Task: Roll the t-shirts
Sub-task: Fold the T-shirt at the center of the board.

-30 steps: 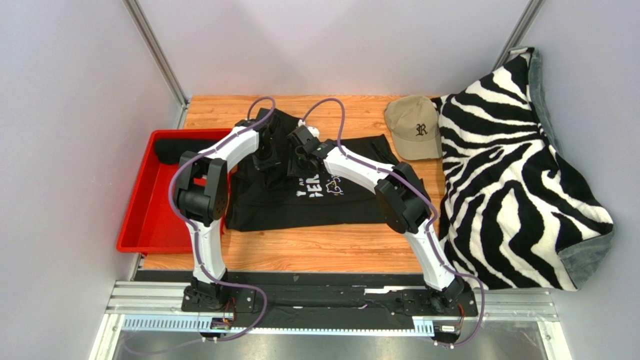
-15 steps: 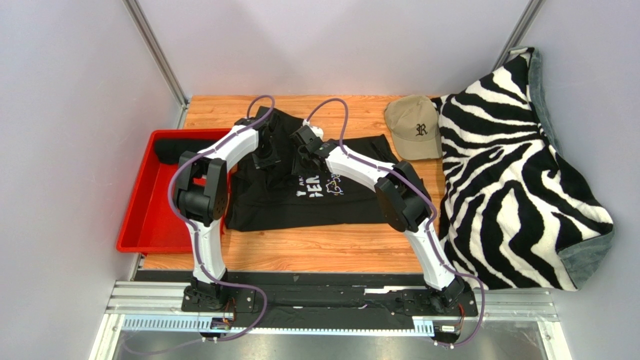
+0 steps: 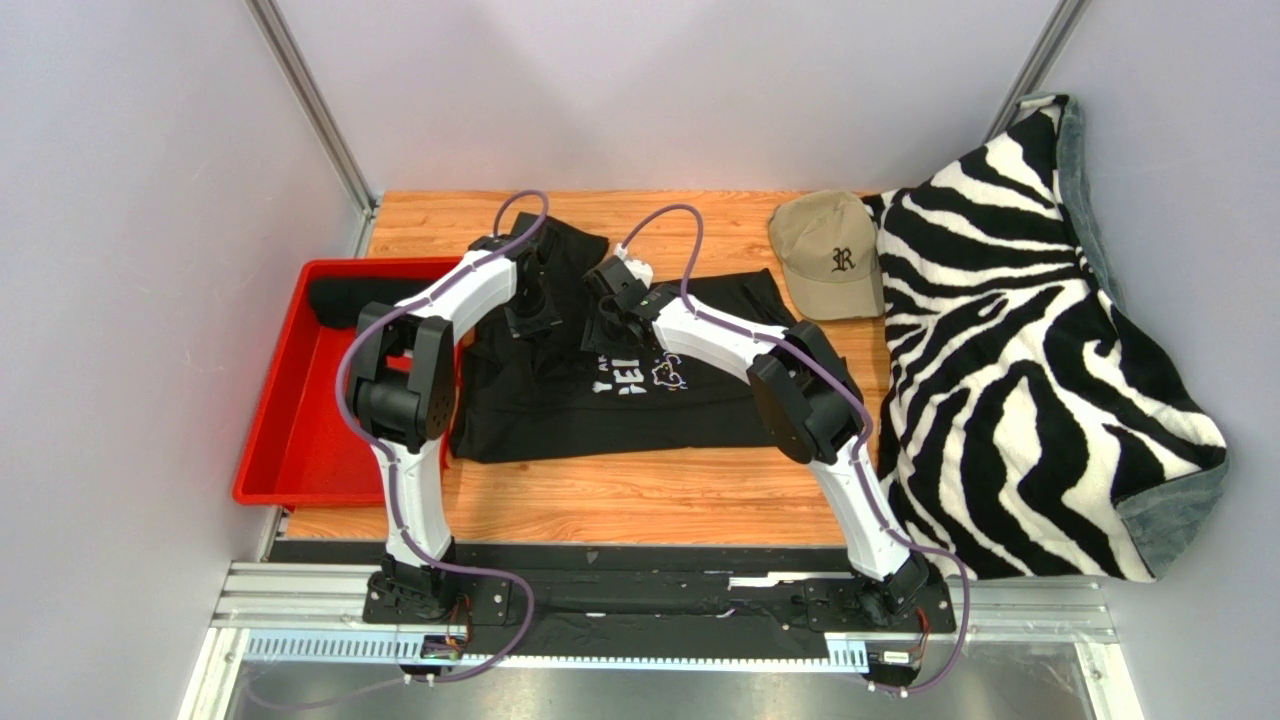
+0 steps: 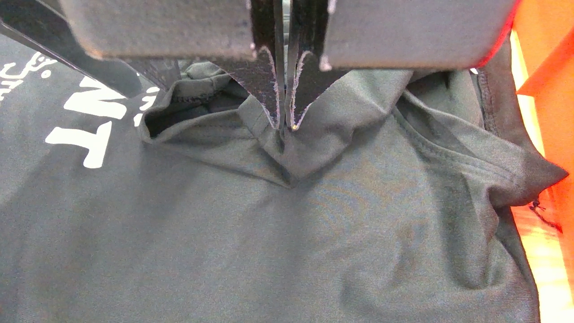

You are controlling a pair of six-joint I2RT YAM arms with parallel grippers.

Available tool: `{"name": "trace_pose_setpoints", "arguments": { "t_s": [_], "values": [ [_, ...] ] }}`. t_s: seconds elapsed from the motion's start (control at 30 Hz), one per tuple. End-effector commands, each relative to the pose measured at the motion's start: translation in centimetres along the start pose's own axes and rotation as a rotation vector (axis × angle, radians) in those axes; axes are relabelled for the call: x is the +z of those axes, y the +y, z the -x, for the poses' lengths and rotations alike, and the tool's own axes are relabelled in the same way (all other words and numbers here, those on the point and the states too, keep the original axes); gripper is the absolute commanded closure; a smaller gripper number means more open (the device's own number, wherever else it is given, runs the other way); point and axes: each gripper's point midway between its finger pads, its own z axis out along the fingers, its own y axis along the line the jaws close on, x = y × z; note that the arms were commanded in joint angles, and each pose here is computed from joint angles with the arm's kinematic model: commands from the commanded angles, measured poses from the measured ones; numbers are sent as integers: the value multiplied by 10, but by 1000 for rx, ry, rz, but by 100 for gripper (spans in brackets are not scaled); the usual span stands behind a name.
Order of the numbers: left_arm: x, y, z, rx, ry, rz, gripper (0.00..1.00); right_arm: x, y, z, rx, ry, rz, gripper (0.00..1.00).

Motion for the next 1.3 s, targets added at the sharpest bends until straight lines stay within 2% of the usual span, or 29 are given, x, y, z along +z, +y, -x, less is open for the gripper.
{"name": "trace_pose_setpoints", "arguments": {
  "t_s": [0.0, 0.37, 0.9, 1.27],
  "values": [
    [-16, -6, 16, -20, -42, -34, 100, -27, 32, 23, 51, -93, 83, 56],
    [-16, -7, 17, -20, -40, -40, 100, -31, 39, 27, 84, -112, 93, 57],
    [-14, -6, 19, -23, -37, -48, 100, -13, 43, 30, 93, -104, 68, 57],
    [-9, -7, 18, -31, -27, -58, 100, 0, 29, 11, 68, -54, 15, 57]
  ]
}}
